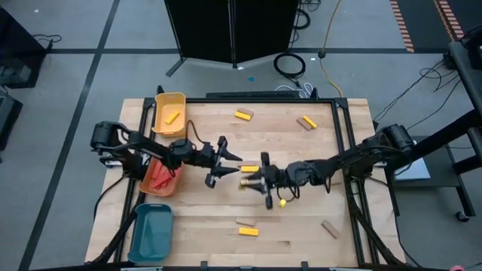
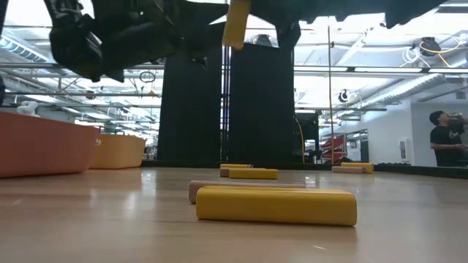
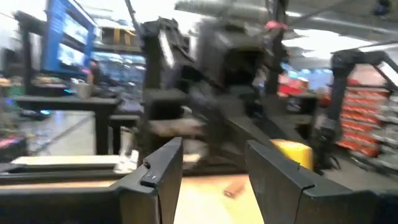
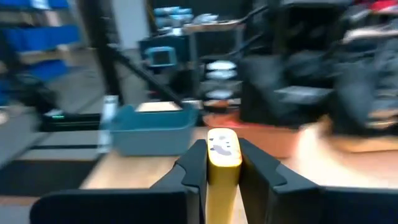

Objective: Sort blocks
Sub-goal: Put the bottom right yellow block in the yellow bin

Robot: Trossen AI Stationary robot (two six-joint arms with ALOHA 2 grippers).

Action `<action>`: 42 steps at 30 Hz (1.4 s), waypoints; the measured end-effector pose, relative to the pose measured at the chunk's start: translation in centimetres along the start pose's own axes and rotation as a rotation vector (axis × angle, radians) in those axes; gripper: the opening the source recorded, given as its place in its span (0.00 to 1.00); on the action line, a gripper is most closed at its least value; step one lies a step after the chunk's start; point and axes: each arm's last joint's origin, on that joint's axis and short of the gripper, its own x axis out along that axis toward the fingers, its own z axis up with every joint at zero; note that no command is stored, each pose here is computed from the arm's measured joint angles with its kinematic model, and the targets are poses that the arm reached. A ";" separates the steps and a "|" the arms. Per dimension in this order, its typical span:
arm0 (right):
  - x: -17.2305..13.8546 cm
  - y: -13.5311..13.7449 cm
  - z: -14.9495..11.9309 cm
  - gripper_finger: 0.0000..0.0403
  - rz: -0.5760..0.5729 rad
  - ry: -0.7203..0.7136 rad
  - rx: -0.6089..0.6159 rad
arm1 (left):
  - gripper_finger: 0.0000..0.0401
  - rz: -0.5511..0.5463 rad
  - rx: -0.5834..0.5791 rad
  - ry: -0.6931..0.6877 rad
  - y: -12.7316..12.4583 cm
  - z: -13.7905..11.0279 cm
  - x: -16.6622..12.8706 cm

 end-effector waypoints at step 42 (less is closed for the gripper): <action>0.1 -1.8 0.0 0.12 -0.288 -0.012 -0.007 | 0.43 -0.004 -0.025 0.191 1.6 -1.5 0.2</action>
